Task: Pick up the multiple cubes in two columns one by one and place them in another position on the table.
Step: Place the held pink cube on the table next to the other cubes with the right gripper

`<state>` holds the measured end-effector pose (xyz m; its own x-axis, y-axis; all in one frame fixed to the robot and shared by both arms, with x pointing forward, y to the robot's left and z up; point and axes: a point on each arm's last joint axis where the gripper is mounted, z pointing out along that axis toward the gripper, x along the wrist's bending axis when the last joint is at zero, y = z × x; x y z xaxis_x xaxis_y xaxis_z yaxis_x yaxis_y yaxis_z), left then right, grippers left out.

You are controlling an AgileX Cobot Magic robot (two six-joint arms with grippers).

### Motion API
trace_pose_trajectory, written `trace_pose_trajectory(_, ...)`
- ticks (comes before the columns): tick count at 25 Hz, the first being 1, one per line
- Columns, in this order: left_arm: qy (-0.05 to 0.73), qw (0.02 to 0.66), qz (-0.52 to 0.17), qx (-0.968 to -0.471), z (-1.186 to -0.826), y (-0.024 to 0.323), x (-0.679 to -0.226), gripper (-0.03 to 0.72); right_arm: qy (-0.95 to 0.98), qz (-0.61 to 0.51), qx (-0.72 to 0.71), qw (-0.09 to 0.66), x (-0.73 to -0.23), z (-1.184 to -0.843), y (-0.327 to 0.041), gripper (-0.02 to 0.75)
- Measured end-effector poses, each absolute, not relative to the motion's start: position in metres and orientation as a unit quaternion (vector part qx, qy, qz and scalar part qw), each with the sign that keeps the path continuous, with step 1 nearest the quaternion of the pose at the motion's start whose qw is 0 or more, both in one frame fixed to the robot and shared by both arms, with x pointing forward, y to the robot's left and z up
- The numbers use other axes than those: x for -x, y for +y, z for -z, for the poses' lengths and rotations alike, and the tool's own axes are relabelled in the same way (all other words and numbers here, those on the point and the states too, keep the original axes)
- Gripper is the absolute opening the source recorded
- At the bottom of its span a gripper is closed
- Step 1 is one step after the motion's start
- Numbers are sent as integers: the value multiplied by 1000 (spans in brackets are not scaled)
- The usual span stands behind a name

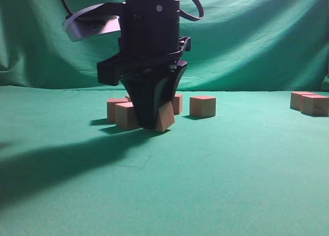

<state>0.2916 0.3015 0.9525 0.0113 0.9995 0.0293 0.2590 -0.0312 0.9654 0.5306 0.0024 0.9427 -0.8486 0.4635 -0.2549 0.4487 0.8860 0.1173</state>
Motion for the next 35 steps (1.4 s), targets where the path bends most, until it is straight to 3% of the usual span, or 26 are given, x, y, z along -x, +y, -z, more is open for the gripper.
trace_pose_trajectory(17, 552, 425, -436, -570, -953, 301, -292, 0, 961, -19, -241, 133, -529, -943, 1, 260)
trace_pose_trajectory(18, 552, 425, -436, -570, -953, 301, -292, 0, 961, -14, -242, 130, -529, -942, 1, 323)
trace_pose_trajectory(20, 552, 425, -436, -570, -953, 301, -292, 0, 961, -13, -242, 130, -529, -942, 1, 321)
trace_pose_trajectory(26, 552, 425, -436, -570, -953, 301, -292, 0, 961, -13, -242, 129, -529, -941, 1, 585)
trace_pose_trajectory(35, 552, 425, -436, -570, -953, 301, -292, 0, 959, -26, -247, 135, -528, -957, -1, 585)
